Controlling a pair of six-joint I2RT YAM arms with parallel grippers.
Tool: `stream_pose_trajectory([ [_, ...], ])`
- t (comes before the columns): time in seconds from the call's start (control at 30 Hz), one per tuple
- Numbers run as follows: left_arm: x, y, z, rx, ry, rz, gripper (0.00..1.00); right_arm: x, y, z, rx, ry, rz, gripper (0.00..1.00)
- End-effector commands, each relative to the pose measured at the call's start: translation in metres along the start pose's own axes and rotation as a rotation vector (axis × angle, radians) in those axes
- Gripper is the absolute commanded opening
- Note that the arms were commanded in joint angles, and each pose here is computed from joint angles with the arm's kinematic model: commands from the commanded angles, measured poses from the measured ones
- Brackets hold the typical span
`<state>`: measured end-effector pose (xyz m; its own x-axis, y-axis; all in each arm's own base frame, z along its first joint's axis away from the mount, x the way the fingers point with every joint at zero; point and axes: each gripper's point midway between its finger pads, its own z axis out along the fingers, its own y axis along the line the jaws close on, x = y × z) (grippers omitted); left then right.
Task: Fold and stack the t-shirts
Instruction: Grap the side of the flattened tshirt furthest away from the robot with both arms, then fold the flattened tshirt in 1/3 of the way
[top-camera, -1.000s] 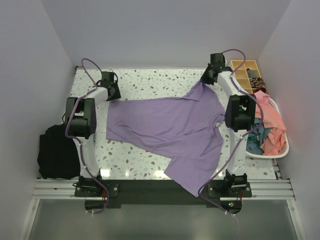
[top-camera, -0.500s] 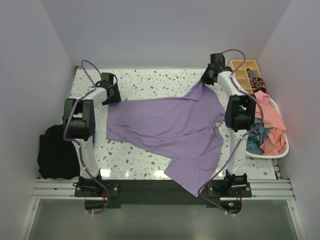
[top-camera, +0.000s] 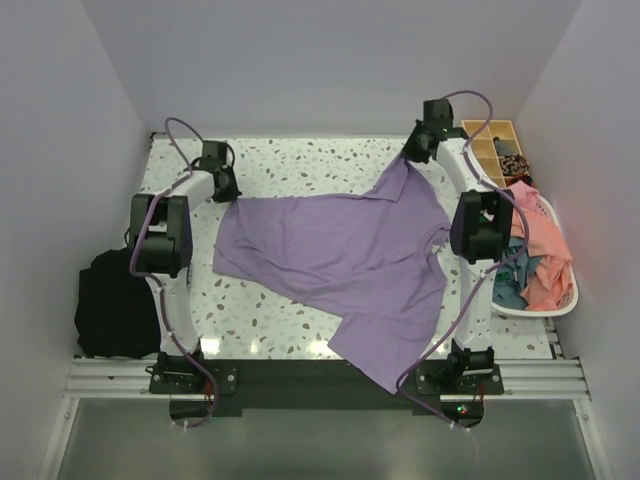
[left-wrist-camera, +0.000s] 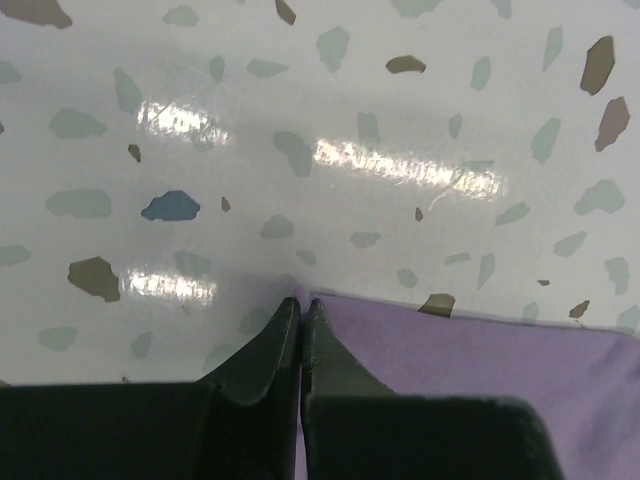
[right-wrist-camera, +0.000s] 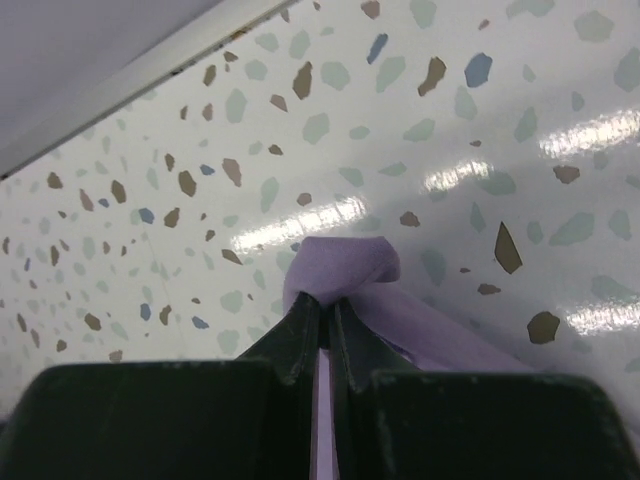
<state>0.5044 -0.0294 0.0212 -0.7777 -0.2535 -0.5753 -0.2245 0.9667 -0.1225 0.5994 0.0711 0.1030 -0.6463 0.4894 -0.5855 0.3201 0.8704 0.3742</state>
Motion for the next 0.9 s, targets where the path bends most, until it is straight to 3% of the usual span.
stream_pose_trajectory([
  [0.0, -0.045, -0.011, -0.007, 0.077, -0.093, -0.010, 0.00, -0.046, 0.022, -0.025, -0.119, -0.085, -0.006, 0.00],
  [0.2, -0.070, -0.003, -0.022, 0.082, -0.144, -0.015, 0.00, -0.056, 0.021, -0.048, -0.110, -0.101, 0.013, 0.00],
  [0.3, -0.077, 0.015, -0.034, 0.002, -0.186, -0.025, 0.00, -0.052, 0.012, -0.063, -0.072, -0.108, 0.016, 0.00],
  [0.43, -0.070, 0.025, -0.046, -0.034, -0.221, -0.038, 0.00, -0.046, 0.011, -0.080, -0.100, -0.119, 0.016, 0.00],
  [0.63, -0.073, 0.016, -0.072, 0.022, -0.260, -0.049, 0.00, -0.024, 0.022, -0.109, -0.185, -0.068, 0.023, 0.00],
  [0.87, -0.051, 0.016, -0.088, 0.046, -0.218, -0.077, 0.00, 0.024, -0.005, -0.129, -0.140, 0.016, 0.038, 0.00],
])
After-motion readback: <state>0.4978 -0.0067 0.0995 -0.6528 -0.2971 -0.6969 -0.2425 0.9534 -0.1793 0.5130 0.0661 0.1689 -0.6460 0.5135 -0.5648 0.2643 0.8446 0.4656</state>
